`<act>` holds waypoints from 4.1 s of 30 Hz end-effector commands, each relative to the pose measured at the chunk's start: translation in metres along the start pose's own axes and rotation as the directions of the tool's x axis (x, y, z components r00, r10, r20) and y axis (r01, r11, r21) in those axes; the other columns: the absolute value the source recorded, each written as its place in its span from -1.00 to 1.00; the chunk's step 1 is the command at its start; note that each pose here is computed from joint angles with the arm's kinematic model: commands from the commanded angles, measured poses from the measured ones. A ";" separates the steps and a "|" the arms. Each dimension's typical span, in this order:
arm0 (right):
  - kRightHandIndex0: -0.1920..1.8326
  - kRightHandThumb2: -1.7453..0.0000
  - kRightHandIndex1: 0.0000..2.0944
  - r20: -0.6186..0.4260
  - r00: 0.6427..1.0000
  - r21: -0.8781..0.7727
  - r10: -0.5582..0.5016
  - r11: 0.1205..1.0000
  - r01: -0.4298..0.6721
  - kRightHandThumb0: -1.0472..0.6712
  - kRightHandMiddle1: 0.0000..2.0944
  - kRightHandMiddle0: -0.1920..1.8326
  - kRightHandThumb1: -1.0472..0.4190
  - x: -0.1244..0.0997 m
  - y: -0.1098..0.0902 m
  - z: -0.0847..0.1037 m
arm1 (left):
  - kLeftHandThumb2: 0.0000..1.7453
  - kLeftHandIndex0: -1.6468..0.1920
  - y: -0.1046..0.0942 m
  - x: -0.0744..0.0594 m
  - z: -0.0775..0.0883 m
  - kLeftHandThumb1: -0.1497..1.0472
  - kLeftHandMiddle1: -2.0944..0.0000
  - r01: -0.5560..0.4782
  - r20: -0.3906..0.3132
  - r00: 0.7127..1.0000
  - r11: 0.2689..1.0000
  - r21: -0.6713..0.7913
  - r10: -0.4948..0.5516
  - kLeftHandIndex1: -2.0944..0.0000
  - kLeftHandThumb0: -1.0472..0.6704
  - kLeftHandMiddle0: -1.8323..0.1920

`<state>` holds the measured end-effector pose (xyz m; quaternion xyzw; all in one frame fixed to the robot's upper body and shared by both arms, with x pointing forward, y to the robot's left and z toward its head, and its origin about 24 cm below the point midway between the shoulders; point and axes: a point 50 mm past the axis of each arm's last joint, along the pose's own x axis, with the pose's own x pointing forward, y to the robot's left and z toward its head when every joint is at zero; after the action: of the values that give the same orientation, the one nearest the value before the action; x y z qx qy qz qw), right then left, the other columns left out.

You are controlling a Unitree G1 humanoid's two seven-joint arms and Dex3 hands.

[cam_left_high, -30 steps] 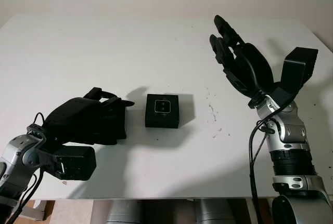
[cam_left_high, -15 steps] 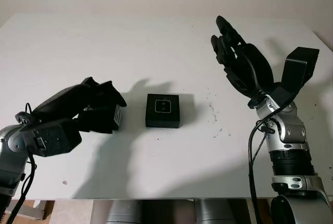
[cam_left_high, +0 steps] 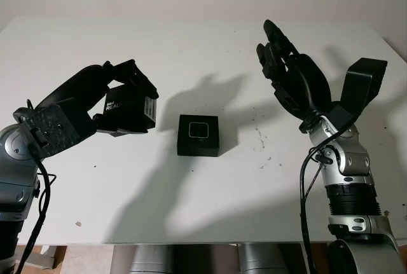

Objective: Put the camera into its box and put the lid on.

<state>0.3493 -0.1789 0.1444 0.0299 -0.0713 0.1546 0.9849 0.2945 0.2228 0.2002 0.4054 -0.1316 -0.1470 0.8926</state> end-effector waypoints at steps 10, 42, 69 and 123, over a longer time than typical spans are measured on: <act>-0.96 0.33 -0.96 0.066 0.997 0.003 -0.026 1.000 0.026 -0.60 -0.96 -0.90 -1.00 0.000 0.015 -0.004 | -0.93 0.46 -0.025 0.030 0.024 0.86 -0.46 -0.083 0.060 0.994 0.991 -0.109 0.090 -0.51 0.17 0.43; -0.97 0.37 -0.95 0.096 0.994 -0.009 -0.046 0.999 0.047 -0.61 -0.95 -0.90 -1.00 0.002 0.019 -0.004 | -0.94 0.37 -0.048 0.046 0.029 0.84 -0.39 0.102 -0.044 0.994 0.994 -0.037 -0.104 -0.36 0.17 0.35; -0.96 0.40 -0.95 0.096 0.993 0.023 -0.062 0.998 0.060 -0.61 -0.95 -0.90 -1.00 0.000 0.021 -0.006 | -0.94 0.41 -0.060 0.059 0.033 0.80 -0.42 0.217 -0.069 0.971 0.965 -0.146 -0.229 -0.48 0.17 0.41; -0.95 0.41 -0.95 0.103 0.992 0.025 -0.072 0.997 0.069 -0.60 -0.95 -0.89 -1.00 -0.001 0.024 -0.008 | -0.94 0.48 -0.101 0.069 0.048 0.83 -0.40 0.332 -0.058 0.939 0.937 -0.114 -0.339 -0.44 0.17 0.46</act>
<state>0.3438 -0.1575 0.1322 0.0504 -0.1043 0.1163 0.9864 0.3246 0.1077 0.1618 0.3759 -0.0151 -0.2760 0.8845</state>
